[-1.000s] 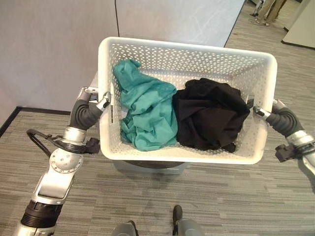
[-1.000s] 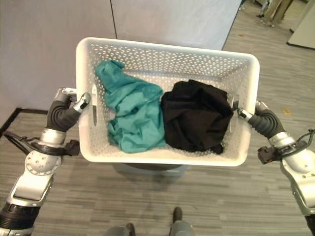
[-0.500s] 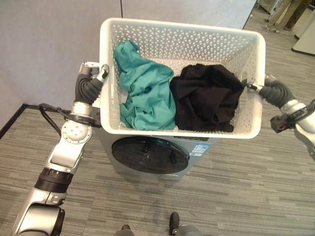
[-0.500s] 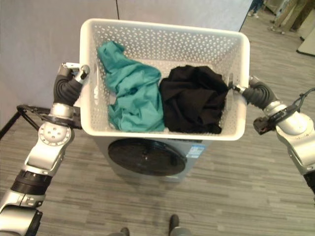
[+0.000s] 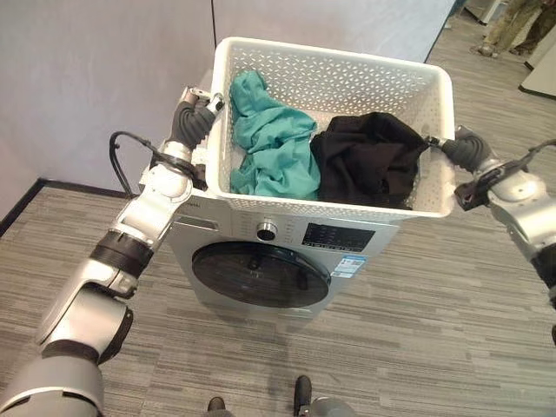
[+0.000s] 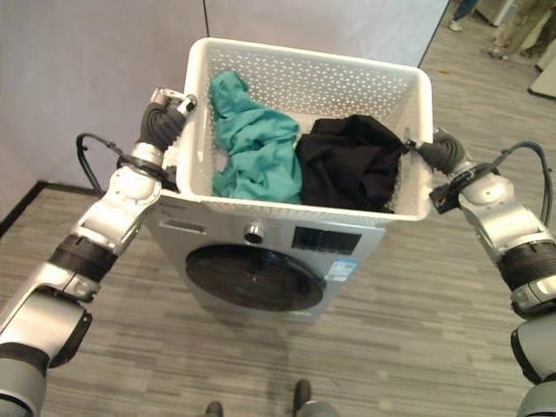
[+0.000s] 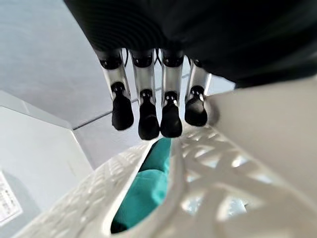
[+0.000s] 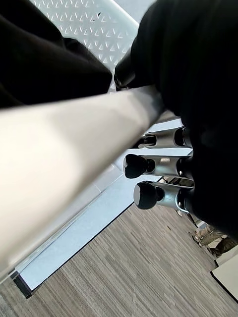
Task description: Grab the laundry basket,head to the washer,open it,put in the laundry and shut it.
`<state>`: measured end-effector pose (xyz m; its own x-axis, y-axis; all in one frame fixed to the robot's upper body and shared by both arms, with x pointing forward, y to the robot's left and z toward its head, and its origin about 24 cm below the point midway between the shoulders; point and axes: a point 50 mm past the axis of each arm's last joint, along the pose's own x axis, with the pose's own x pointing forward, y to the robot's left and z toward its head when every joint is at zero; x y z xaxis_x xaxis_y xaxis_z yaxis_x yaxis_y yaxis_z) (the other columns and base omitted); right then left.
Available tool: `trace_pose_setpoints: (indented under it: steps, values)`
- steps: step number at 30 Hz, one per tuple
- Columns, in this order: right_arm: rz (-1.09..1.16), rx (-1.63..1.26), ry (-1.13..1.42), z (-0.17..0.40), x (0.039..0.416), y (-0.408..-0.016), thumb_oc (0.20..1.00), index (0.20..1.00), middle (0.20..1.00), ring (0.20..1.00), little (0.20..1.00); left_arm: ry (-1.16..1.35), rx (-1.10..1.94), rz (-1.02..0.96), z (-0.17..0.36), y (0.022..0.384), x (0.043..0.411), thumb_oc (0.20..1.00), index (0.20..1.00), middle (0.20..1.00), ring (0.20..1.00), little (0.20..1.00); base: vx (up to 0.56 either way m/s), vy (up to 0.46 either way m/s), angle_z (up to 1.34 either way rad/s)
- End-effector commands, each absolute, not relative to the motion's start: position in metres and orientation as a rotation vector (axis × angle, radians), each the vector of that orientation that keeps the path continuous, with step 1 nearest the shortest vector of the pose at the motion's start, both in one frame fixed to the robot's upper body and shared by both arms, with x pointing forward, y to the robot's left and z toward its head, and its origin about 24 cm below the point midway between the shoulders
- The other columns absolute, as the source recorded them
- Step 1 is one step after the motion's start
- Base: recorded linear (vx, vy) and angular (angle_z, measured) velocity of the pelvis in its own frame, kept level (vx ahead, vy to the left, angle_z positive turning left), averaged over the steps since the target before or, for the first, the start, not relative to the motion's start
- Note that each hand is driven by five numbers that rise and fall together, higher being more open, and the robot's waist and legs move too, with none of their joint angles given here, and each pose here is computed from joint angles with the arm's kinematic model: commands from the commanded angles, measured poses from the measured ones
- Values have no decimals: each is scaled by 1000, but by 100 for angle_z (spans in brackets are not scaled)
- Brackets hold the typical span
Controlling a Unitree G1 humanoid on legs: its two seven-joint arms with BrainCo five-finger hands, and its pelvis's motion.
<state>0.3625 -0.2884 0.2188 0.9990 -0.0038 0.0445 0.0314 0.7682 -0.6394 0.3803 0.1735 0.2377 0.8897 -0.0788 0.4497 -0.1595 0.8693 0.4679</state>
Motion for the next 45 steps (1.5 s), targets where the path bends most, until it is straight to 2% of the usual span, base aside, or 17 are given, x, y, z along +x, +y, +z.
trace_pose_setpoints:
  steps: [1,7,8,15,16,17,20,21,22,23,24,36,42,45]
  values:
    - [-126,-729,-259,289,370,-280,200,200,200,200,200,-657,488,154,301,186,376,200,200,200,200,200,-41,-150,15]
    - [-143,-717,-210,285,397,-257,200,200,200,200,200,-616,585,184,318,180,392,200,200,200,200,200,176,135,-4]
    - [-95,-687,-192,275,404,-239,200,200,200,200,200,-602,598,137,309,163,395,200,200,200,200,200,343,429,-77]
    - [-24,-741,-128,260,414,-216,200,200,200,200,200,-514,664,153,298,176,403,200,200,200,200,200,130,226,-59]
    - [-19,-750,-117,257,415,-215,235,235,235,235,235,-513,686,155,299,178,403,200,200,200,200,200,8,62,-25]
    - [4,-795,-97,254,417,-209,482,482,482,482,482,-491,738,157,296,182,405,200,200,200,200,200,2,43,-17]
    - [19,-811,-99,253,418,-204,504,504,504,504,504,-480,744,160,293,183,406,200,200,200,200,200,15,26,-16]
    - [29,-821,-90,251,418,-201,595,595,595,595,595,-472,737,156,291,182,406,200,200,200,200,200,25,7,-11]
    - [27,-841,-61,248,419,-204,1000,1000,1000,1000,1000,-447,744,145,288,183,408,407,407,407,407,407,37,6,-1]
    - [19,-847,-52,248,419,-207,1000,1000,1000,1000,1000,-438,747,137,287,183,409,633,633,633,633,633,44,-1,-5]
    - [4,-845,-34,248,419,-212,1000,1000,1000,1000,1000,-406,752,128,285,185,411,1000,1000,1000,1000,1000,37,-4,-4]
    - [-72,-728,3,251,422,-223,1000,1000,1000,1000,1000,-178,736,221,279,219,422,1000,1000,1000,1000,1000,0,-3,-1]
    - [-111,-601,-114,271,421,-216,1000,1000,1000,1000,1000,-240,677,312,295,226,419,1000,1000,1000,1000,1000,0,0,0]
    - [-178,-486,-270,296,410,-229,1000,1000,1000,1000,1000,-375,577,395,313,242,406,1000,1000,1000,1000,1000,0,0,0]
